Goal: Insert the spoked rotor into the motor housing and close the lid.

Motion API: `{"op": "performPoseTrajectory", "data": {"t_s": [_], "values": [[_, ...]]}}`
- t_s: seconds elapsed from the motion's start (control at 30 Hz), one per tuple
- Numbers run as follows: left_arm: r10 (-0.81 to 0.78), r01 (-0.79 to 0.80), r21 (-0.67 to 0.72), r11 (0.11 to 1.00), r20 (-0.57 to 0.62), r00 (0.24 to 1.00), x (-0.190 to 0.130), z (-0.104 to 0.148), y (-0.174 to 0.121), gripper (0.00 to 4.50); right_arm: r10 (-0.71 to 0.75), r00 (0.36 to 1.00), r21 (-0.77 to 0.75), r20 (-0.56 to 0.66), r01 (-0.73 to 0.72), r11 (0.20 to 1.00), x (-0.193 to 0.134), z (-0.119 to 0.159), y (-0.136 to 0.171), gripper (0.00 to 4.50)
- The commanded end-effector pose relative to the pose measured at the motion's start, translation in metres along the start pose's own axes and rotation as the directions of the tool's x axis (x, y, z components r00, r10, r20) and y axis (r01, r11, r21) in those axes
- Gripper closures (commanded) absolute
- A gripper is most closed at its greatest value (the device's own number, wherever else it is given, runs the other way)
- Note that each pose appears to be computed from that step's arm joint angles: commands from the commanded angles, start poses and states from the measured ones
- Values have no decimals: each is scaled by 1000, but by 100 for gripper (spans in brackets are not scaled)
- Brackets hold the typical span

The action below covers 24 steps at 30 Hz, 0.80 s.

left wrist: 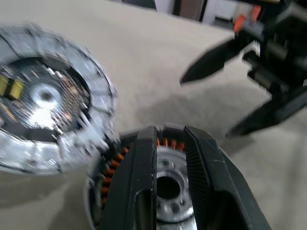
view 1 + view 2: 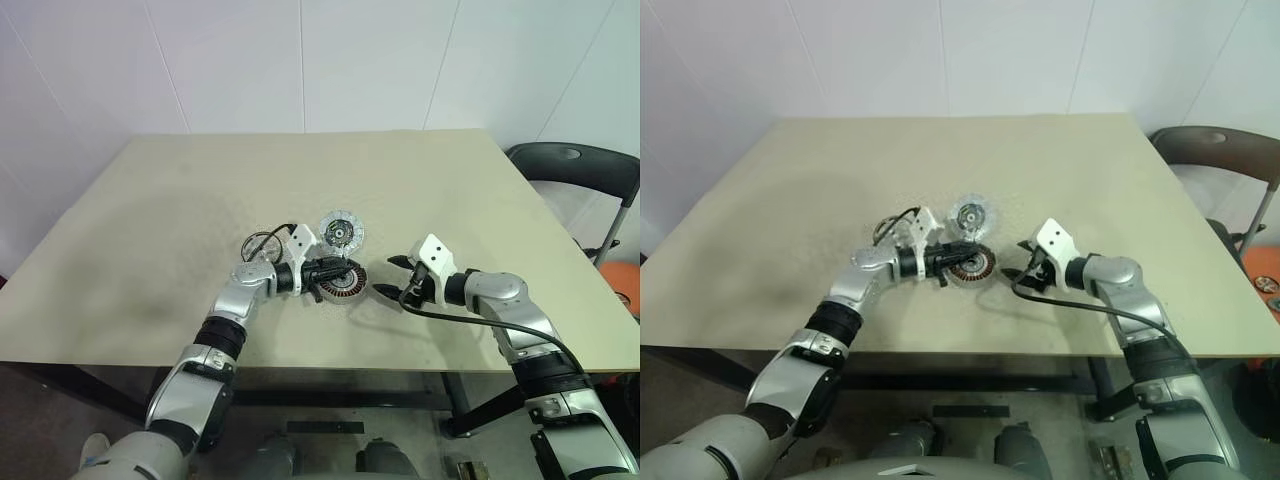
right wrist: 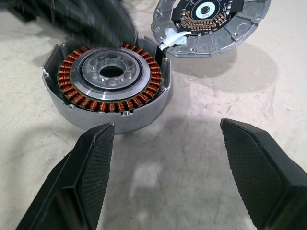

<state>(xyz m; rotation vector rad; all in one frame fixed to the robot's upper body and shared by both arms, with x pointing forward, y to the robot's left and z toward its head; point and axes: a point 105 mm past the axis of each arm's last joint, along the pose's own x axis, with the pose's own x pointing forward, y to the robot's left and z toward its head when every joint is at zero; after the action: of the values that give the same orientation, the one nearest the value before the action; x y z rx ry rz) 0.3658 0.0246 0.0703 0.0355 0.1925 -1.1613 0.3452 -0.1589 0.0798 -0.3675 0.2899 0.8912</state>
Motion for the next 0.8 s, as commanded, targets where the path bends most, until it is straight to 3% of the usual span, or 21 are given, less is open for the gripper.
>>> {"op": "performPoseTrajectory", "data": {"t_s": [0.03, 0.6, 0.8], "values": [[-28, 27, 66, 997, 12, 1000, 3, 12, -1, 356, -19, 999, -29, 51, 21, 999, -5, 16, -4, 78], [-16, 11, 118, 993, 41, 999, 4, 6, -5, 356, -22, 998, -15, 55, 23, 1000, -5, 15, 3, 78], [123, -134, 138, 981, 85, 989, -20, 13, 15, 356, -19, 998, -18, 53, 20, 1000, -3, 15, 3, 78]]}}
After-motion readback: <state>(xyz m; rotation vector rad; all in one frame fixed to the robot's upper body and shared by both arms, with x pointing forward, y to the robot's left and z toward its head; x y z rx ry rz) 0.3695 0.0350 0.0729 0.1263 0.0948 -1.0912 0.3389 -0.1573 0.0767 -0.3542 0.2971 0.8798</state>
